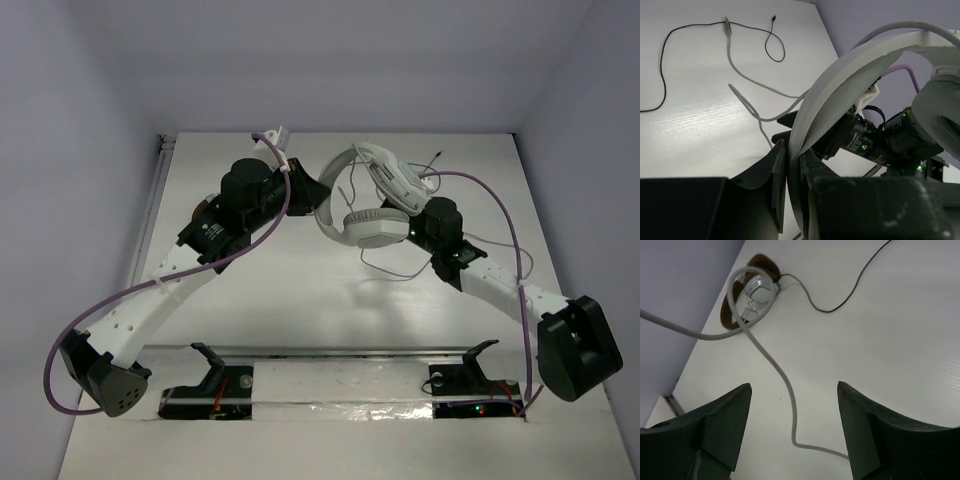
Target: Wrap the headphones
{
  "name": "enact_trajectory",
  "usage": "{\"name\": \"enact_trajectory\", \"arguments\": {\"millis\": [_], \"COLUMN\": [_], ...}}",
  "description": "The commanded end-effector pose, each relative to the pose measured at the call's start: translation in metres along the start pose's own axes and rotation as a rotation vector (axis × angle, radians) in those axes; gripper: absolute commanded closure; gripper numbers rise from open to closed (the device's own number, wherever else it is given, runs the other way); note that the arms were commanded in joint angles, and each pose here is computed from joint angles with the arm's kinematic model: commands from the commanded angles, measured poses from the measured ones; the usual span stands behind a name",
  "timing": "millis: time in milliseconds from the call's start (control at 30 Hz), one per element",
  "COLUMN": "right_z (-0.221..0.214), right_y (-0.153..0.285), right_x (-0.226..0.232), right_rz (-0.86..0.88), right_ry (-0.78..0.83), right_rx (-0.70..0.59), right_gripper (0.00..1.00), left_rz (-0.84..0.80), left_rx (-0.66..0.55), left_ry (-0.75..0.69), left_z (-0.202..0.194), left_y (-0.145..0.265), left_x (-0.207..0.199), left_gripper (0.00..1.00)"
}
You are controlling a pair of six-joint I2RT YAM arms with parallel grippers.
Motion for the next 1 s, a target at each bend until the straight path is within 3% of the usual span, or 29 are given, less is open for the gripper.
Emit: {"name": "enact_trajectory", "arguments": {"millis": [0,133,333,367,433,500,567,600,667,767,800,833,900,967], "right_z": [0.023,0.009,0.001,0.004,0.008,0.005,0.003,0.001,-0.003,-0.009,-0.014,-0.017,-0.026,-0.032], "right_y": [-0.006,-0.009,-0.034,-0.036,-0.036,-0.037,-0.039,-0.041,-0.041,-0.038,-0.037,-0.036,-0.029,-0.018], "right_x": [0.036,0.047,0.037,0.037,0.043,0.044,0.041,0.038,0.038,0.042,0.041,0.040,0.035,0.038], "right_rz": [0.207,0.317,0.322,0.325,0.360,0.381,0.367,0.355,0.362,0.406,0.407,0.398,0.369,0.352], "right_ry": [0.070,0.080,0.069,0.066,0.054,0.037,0.031,0.029,0.027,0.008,-0.001,-0.012,-0.036,-0.048], "right_rx": [-0.043,0.014,0.018,0.002,-0.032,-0.025,-0.030,-0.027,-0.017,0.003,0.018,0.031,0.052,0.067], "right_gripper": [0.25,0.25,0.31,0.34,0.54,0.61,0.59,0.53,0.52,0.73,0.85,0.92,1.00,1.00], "left_rz": [-0.140,-0.123,-0.125,-0.124,-0.119,-0.122,-0.129,-0.140,-0.135,-0.128,-0.124,-0.112,-0.063,-0.020], "left_rx": [-0.109,-0.086,-0.052,-0.051,-0.037,-0.027,-0.012,-0.011,-0.014,-0.025,-0.034,-0.039,-0.103,-0.145], "left_ry": [0.015,0.012,0.010,0.007,0.002,-0.006,-0.008,-0.009,-0.011,-0.018,-0.020,-0.020,-0.032,-0.054], "left_z": [0.039,0.033,0.027,0.027,0.026,0.026,0.024,0.025,0.026,0.031,0.034,0.035,0.051,0.062], "left_y": [0.025,0.022,0.019,0.019,0.018,0.016,0.013,0.013,0.012,0.010,0.010,0.010,0.009,0.005], "left_x": [-0.041,-0.036,-0.036,-0.036,-0.036,-0.037,-0.038,-0.041,-0.041,-0.042,-0.043,-0.041,-0.039,-0.032], "left_gripper": [1.00,1.00,1.00,1.00,1.00,1.00,1.00,1.00,1.00,1.00,1.00,1.00,1.00,1.00]}}
Point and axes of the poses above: each gripper's point midway between its finger pads, its own y axis back along the fingers, its own x axis along the line the jaws close on, z = x × y, the point moved 2 cm from there along y, back along the fingers, and after that the axes turned 4 degrees about y, right-handed, at the moved point
